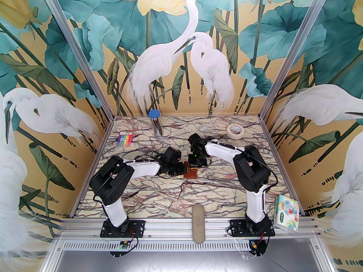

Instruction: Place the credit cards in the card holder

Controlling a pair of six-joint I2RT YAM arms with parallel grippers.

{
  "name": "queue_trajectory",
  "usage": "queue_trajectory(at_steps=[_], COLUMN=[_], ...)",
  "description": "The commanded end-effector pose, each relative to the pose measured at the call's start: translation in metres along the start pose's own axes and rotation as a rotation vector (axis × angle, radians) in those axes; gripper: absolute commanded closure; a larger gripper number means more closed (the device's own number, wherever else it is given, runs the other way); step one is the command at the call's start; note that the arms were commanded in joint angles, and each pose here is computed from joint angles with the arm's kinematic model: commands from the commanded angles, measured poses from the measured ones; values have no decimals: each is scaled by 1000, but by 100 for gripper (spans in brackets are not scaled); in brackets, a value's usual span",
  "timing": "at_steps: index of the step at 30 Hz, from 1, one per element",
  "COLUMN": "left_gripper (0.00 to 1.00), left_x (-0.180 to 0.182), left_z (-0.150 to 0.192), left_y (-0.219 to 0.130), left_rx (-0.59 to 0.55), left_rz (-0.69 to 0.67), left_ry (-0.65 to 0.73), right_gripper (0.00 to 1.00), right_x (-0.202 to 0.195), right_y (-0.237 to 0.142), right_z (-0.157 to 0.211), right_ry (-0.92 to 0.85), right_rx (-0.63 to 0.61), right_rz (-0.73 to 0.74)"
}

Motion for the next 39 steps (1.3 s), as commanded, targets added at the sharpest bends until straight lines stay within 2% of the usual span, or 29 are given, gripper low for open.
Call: queue_trajectory(at_steps=[1,26,39], left_gripper=[74,74,74], left_x=[23,23,23], left_z=[30,30,30], left_y=[29,30,30], left_rx=[113,113,112], left_rz=[-69,-69,-67], left_ry=[-15,-16,-16], right_gripper=[87,90,91], right_x=[-10,-21,-38], right_y=[18,39,50], right_z=[6,21,26], right_ry=[3,-64,-90], right_rx=[58,103,103], right_rz=[66,261,413])
Point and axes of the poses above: each hand's point on the last joint's axis, 136 mm out from that joint toward the fingers, its own y axis out along the fingers, its own x axis along the line the jaws close on, z = x × y, the point moved 7 cm from there along -y, back along the fingers, and after that the axes turned 15 degrees about y, right-handed, at the moved point
